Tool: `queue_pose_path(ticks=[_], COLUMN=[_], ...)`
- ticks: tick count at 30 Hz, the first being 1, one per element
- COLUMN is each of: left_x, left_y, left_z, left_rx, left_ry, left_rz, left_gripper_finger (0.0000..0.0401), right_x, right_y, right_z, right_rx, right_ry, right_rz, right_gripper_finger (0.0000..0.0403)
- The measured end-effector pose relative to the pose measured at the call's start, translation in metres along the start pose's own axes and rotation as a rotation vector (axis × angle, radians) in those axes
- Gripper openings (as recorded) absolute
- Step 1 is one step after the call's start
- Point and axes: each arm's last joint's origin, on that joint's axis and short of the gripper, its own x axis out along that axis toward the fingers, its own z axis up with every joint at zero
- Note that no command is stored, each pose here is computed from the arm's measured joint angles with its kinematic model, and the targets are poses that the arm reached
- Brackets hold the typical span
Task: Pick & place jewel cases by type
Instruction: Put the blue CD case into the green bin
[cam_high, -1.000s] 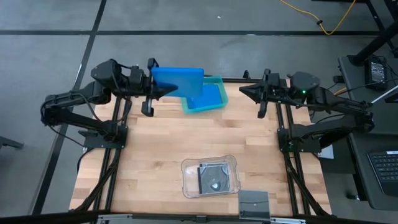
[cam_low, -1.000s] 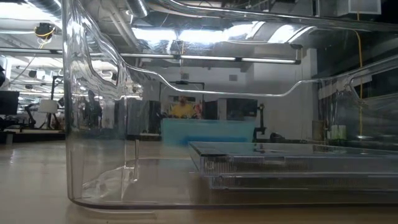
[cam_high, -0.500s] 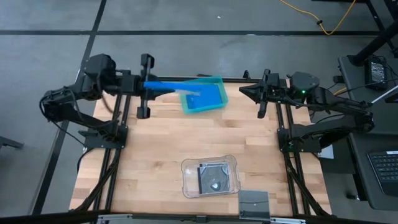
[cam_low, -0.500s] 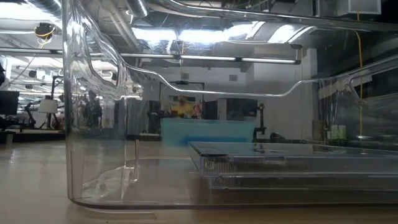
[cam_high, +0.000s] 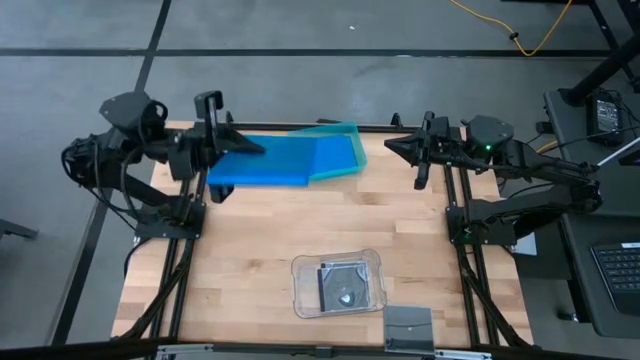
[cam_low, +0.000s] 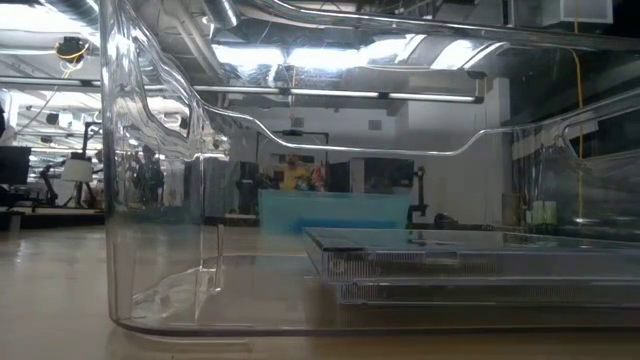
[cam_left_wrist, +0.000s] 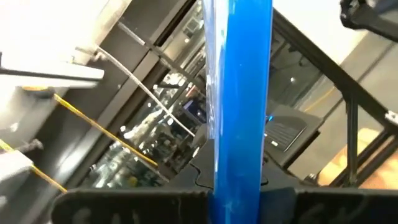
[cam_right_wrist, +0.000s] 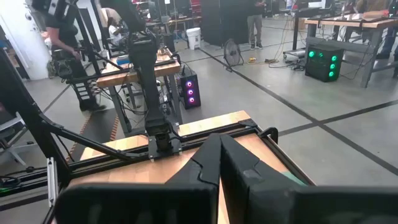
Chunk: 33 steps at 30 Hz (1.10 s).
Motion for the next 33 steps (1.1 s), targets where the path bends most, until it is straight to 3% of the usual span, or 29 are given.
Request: queue_pose_path(ticks=[7, 15, 24, 27, 33], left_x=[0.018, 0.044, 0.054, 0.052, 0.049], left_y=[-0.019, -0.047, -0.069, -0.074, -0.077], left_z=[0.007, 0.014, 0.034, 0.041, 0.048], left_rx=[0.226, 0.650, 0.996, 1.070, 1.062], left_ry=[0.089, 0.283, 0.256, 0.228, 0.208], left_rz=[0.003, 0.023, -0.004, -0.013, -0.005], left_gripper_finger=[0.0004, 0.0004, 0.0004, 0.0005, 0.0005], right_x=[0.000, 0.000, 0.000, 0.000, 0.000], right_y=[0.000, 0.000, 0.000, 0.000, 0.000], right_z=[0.000, 0.000, 0.000, -0.001, -0.001], right_rx=[0.009, 0.023, 0.020, 0.020, 0.020], right_ry=[-0.001, 0.003, 0.004, 0.006, 0.007], right_rz=[0.000, -0.001, -0.001, -0.001, -0.001], right_gripper_finger=[0.0010, 0.0010, 0.0010, 0.0010, 0.0010])
